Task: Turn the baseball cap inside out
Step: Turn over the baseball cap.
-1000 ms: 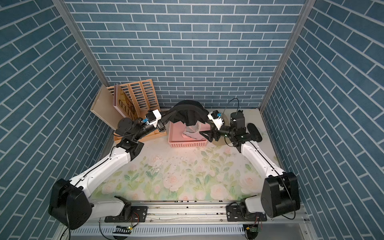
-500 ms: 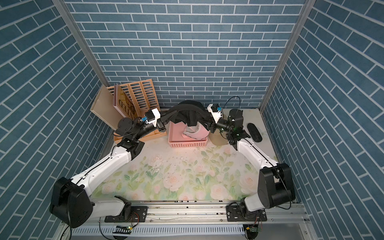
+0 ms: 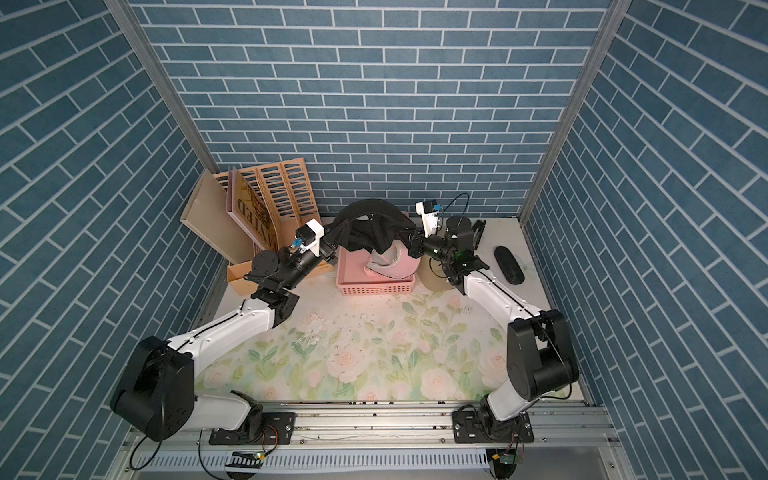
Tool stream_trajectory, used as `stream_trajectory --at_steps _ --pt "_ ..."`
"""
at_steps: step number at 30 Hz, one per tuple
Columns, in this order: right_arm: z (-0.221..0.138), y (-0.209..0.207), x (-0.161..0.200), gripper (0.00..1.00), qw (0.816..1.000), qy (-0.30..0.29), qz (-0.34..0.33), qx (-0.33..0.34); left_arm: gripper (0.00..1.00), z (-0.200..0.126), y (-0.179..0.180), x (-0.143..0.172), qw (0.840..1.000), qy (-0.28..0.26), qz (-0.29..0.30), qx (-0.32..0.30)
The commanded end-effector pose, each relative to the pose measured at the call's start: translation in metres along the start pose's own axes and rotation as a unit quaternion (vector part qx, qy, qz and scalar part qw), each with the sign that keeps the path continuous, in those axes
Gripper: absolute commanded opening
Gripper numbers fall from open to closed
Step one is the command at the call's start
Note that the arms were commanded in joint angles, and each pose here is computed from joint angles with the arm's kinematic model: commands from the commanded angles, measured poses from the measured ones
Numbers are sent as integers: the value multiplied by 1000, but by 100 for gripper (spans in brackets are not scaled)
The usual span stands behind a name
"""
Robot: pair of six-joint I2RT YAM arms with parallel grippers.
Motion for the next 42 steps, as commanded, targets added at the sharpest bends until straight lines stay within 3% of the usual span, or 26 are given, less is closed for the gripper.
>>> stream_trajectory --at_steps 1,6,8,10,12,16,18,20,22,25,29,37,42 --pt "-4 -15 57 0 988 81 122 51 0 -3 16 -35 993 -81 45 -66" --pt "-18 -4 52 4 987 96 115 60 0 -1 13 -10 993 -55 58 -82" --pt "-23 -5 48 19 985 109 110 77 0 -2 11 -10 993 -57 50 -92" --pt "-28 -3 38 44 986 102 100 83 0 0 9 -12 992 -54 28 -111" --pt "-36 -6 24 59 986 82 85 114 0 2 4 -14 992 -49 -9 -117" --pt "-67 -9 -7 69 983 18 28 183 0 3 -5 -16 989 -43 -82 -114" --pt "-78 5 -19 67 985 -18 -17 171 0 6 -5 -15 988 -34 -100 -117" --pt "-83 27 -22 53 987 -49 -61 140 0 8 -4 -15 986 -29 -106 -124" --pt "-83 50 -19 31 987 -69 -101 99 0 11 -2 -17 985 -25 -116 -128" --pt "-75 81 -11 14 984 -88 -146 43 0 17 -2 -24 980 -26 -147 -133" --pt "-52 117 -5 0 973 -103 -207 1 0 31 -10 -26 975 -9 -170 -141" --pt "21 99 -9 0 969 -72 -236 23 0 48 -36 -33 976 23 -174 -133" --pt "45 88 -25 0 967 -81 -240 23 0 42 -38 -38 975 30 -155 -155"
Point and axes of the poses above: each gripper's point midway between its finger pads, its own z axis out along the fingers, its own y axis along the line the jaws close on, x = y × z, the point moved 3 cm from there along -z, back along the fingers, and after that the axes turned 15 degrees about -z, right-handed, at the moved point
